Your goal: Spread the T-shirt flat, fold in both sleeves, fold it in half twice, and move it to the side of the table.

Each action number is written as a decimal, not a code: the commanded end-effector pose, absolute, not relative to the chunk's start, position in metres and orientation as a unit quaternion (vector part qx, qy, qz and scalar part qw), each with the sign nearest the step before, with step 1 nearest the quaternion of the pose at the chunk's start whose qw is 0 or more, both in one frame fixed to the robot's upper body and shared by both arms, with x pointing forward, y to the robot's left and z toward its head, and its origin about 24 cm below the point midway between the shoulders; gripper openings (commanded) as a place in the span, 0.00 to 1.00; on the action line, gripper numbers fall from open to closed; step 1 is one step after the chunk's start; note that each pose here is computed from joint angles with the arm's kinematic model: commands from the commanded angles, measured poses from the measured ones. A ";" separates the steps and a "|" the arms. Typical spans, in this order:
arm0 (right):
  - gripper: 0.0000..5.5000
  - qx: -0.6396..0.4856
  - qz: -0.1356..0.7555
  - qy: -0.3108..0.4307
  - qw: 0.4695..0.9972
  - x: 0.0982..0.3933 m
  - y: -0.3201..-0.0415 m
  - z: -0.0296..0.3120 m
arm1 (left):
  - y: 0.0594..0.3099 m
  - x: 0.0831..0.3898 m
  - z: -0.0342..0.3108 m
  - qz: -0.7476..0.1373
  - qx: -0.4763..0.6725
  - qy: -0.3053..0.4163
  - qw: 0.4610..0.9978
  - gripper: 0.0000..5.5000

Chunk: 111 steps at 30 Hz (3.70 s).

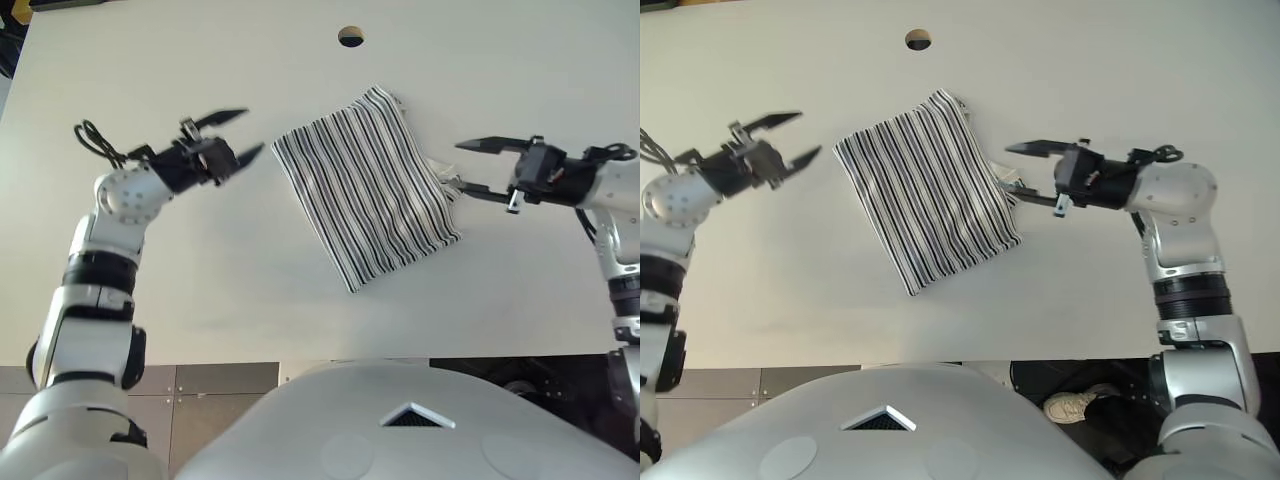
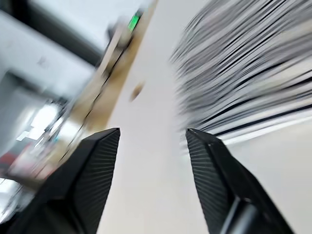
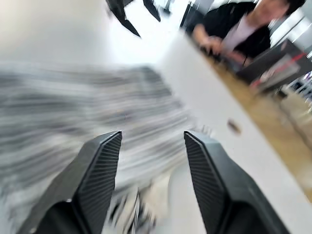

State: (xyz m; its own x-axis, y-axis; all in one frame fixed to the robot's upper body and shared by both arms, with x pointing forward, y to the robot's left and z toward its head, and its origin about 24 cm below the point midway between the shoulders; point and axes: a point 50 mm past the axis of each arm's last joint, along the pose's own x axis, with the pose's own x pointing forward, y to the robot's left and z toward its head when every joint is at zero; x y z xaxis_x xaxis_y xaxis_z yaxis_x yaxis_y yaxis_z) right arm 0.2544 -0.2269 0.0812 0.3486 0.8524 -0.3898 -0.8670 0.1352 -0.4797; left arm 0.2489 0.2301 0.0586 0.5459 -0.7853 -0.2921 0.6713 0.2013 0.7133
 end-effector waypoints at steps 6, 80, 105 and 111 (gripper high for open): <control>0.62 -0.506 0.599 0.088 0.614 0.244 -0.249 0.049 | 0.188 0.168 0.034 -0.638 0.463 -0.063 0.613 0.72; 0.02 -0.318 0.691 0.013 0.649 0.217 -0.165 0.076 | 0.197 0.154 0.054 -0.644 0.117 0.126 0.745 0.02; 0.26 -0.294 0.638 -0.130 0.700 0.221 -0.139 0.090 | 0.272 0.246 0.046 -0.199 0.075 0.159 0.964 0.47; 0.26 -0.390 0.622 -0.077 0.674 0.235 -0.125 0.041 | 0.245 0.266 0.060 -0.176 0.021 0.054 0.983 0.47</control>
